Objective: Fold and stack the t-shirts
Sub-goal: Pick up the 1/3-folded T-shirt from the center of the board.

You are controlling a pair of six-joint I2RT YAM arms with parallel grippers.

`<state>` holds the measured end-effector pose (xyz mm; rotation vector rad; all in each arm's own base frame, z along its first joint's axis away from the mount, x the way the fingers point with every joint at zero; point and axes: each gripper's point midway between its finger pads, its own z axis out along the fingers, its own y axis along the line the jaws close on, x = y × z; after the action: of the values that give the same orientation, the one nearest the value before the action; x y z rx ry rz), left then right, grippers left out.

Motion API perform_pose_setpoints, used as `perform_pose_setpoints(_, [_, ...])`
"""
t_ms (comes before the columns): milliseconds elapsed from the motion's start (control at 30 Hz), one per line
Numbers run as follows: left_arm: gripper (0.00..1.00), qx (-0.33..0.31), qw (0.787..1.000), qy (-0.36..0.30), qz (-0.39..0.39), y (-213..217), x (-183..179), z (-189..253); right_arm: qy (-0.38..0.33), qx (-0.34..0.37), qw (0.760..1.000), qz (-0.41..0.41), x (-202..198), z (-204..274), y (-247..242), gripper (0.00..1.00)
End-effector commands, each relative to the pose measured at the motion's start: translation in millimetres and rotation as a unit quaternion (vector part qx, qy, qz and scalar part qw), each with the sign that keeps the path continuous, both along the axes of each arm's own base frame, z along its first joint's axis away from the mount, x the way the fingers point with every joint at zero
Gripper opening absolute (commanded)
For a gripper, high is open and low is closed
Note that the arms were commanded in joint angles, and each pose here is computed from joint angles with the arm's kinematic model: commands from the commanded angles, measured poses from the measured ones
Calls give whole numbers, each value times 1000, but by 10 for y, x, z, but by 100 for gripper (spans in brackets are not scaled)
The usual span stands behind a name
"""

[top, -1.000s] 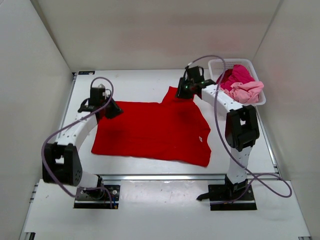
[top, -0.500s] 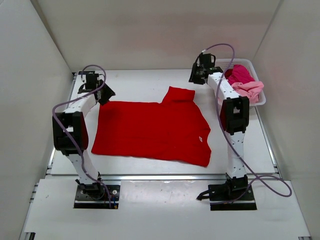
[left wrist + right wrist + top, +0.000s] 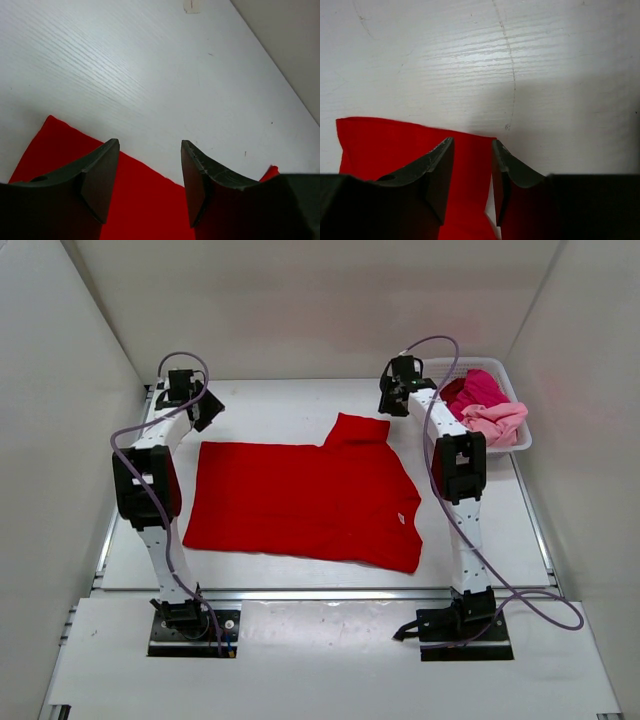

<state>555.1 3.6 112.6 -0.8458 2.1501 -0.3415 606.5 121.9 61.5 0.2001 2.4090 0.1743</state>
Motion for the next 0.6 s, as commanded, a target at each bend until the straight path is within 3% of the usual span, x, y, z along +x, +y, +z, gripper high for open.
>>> perform_pose_setpoints(0, [63,9,1000,-14,3,109,70,92,-9,-25,1000,-10,80,-64,-49,33])
perform_pose_setpoints(567, [66,27,999,25,12,405,-36,-262,35,9,999,-14,-12,-313,89,29])
